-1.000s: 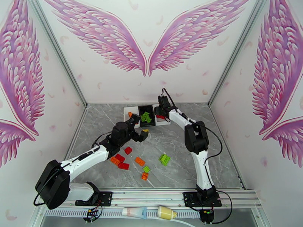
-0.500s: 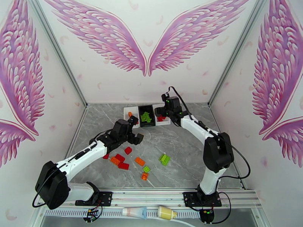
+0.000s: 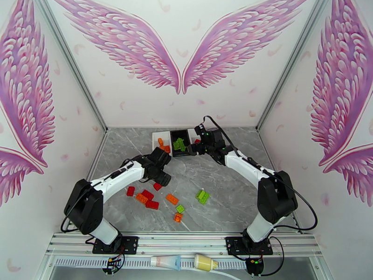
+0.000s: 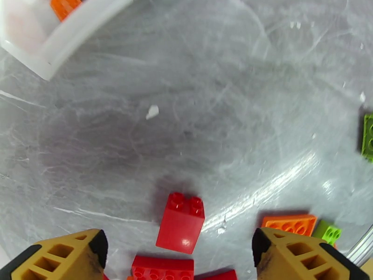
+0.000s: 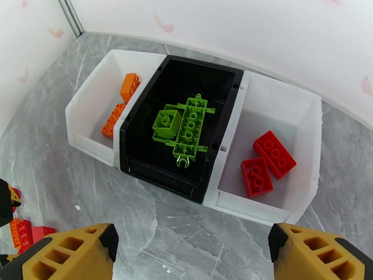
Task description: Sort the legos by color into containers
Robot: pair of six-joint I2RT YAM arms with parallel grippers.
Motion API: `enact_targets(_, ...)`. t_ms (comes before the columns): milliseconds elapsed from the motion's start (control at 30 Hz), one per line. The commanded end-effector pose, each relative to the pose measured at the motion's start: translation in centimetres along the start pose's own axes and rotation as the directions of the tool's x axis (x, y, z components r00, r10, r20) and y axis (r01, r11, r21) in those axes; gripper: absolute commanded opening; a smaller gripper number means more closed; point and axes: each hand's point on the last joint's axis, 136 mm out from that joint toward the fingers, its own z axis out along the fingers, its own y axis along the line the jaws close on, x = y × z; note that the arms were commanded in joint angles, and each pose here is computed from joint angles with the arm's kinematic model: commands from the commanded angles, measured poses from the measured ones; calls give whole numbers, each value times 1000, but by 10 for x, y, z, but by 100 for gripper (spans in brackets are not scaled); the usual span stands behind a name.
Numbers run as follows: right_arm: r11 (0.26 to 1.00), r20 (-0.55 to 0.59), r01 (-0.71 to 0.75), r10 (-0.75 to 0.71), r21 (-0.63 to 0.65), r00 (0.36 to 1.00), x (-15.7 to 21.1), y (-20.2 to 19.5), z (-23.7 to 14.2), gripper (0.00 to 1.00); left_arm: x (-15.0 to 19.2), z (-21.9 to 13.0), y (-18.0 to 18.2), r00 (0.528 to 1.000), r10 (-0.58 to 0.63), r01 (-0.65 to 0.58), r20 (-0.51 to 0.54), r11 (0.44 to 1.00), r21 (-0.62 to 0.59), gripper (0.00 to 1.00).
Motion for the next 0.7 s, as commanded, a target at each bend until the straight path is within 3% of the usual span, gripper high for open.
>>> enact_targets(0,1000,47,15,-14,-4,999,-11,3,-11,90,11,4,2,995,29,-32,-98,999,-25,80)
enact_targets(133,1000,44,13,-14,6,999,-10,2,-10,91,22,17,0,985,32,-36,-171,999,-22,74)
enact_targets(433,1000,41,13,-13,14,999,-9,0,-10,91,22,38,2,976,36,-48,-215,998,-50,60)
enact_targets(667,1000,46,12,-13,26,999,-10,-1,-16,91,22,42,4,974,36,-50,-224,997,-57,40)
